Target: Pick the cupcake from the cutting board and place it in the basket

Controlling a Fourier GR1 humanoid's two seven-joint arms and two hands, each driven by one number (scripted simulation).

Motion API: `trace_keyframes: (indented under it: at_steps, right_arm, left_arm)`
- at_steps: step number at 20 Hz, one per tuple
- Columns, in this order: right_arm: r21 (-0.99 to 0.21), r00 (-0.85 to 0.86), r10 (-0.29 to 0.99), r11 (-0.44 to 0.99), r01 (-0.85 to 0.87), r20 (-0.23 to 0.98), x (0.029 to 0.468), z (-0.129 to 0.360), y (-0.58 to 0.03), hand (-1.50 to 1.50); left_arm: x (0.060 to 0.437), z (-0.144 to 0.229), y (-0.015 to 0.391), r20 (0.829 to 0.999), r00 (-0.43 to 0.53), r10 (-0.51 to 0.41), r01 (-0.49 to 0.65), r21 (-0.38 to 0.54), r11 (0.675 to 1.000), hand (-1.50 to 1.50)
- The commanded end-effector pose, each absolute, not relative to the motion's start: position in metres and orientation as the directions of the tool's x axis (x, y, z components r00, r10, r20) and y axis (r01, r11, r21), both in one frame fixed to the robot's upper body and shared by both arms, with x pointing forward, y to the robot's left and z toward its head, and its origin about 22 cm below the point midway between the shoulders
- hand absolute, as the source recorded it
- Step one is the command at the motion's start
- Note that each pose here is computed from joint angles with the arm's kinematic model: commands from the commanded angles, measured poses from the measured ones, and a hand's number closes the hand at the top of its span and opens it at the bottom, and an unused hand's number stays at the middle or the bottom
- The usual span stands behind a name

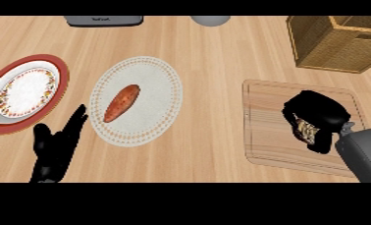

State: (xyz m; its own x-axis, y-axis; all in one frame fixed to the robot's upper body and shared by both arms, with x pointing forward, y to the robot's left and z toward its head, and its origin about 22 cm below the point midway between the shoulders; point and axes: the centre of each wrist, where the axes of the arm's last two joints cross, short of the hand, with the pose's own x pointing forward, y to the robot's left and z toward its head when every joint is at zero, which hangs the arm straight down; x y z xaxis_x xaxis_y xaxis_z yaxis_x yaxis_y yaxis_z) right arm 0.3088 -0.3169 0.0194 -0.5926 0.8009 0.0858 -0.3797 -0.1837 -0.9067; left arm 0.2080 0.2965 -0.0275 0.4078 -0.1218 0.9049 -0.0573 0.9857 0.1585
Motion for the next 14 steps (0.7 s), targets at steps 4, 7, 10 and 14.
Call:
trace_keyframes:
  at_steps: [4,7,10,14]
  right_arm:
    - [-0.942,-0.082,0.989,0.088,-0.324,0.121,0.33,0.018,-0.248,1.5]
    - [-0.925,0.01,0.946,0.319,-0.205,0.323,0.337,0.041,-0.209,1.5]
    - [-0.728,0.013,0.729,0.685,-0.031,0.685,0.343,0.063,-0.183,1.5]
    - [-0.624,-0.078,0.653,0.748,0.226,0.754,0.347,0.136,-0.168,1.5]
  left_arm:
    - [0.19,-0.049,0.298,0.852,0.516,-0.087,-0.061,0.138,0.989,0.0]
    - [0.19,-0.048,0.303,0.843,0.53,-0.091,-0.068,0.149,0.987,0.0]
    - [0.189,-0.048,0.298,0.844,0.53,-0.079,-0.078,0.141,0.987,0.0]
    - [0.186,-0.05,0.294,0.834,0.545,-0.09,-0.064,0.148,0.987,0.0]
